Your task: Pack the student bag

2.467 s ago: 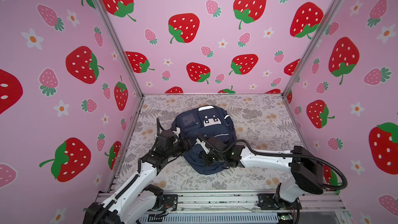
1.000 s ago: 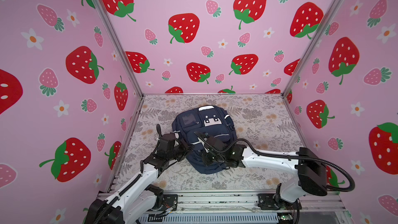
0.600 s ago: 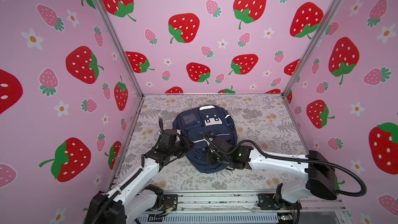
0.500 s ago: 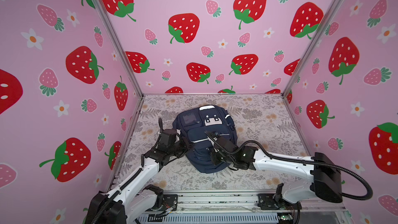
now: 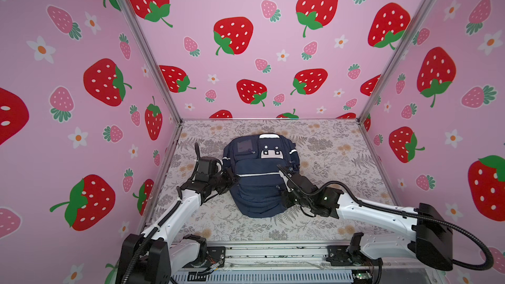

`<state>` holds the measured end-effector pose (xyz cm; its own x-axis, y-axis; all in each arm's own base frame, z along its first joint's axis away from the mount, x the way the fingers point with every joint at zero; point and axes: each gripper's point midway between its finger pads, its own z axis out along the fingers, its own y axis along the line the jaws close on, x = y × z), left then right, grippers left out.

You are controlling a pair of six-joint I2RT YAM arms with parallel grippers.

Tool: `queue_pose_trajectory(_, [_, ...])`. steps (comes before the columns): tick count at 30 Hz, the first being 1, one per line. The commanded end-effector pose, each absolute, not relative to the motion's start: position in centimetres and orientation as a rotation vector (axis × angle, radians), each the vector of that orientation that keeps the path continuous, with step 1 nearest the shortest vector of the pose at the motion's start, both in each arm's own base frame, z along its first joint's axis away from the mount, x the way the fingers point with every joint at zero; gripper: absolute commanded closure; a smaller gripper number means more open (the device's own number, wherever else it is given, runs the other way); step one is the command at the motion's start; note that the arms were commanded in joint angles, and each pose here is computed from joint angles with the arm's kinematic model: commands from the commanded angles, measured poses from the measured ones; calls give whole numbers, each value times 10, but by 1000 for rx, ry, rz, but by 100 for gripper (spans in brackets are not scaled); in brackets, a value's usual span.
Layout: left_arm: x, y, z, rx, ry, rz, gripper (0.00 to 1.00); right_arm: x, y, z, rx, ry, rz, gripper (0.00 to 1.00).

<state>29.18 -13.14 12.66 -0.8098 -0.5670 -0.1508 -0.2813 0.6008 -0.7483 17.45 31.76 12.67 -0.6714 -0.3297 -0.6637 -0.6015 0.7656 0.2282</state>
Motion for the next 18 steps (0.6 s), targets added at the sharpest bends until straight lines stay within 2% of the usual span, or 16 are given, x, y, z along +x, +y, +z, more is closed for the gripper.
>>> queue_pose_trajectory(1, [327,-103,154,-749,2296,-935,84,160,329,120,-784,2371,537,100])
queue_pose_trajectory(2, [324,-104,157,-757,2288,-944,69,158,336,122,-791,2365,553,100])
queue_pose_trajectory(4, [315,-104,161,-756,2286,-933,48,157,347,127,-792,2352,595,100])
queue_pose_trajectory(5, [308,-105,164,-749,2288,-924,44,157,350,129,-788,2349,612,100])
queue_pose_trajectory(13, [259,-157,172,-700,2286,-1006,39,157,352,137,-769,2344,636,100])
queue_pose_trajectory(18, [256,-204,165,-717,2271,-1136,36,157,348,142,-758,2342,632,100])
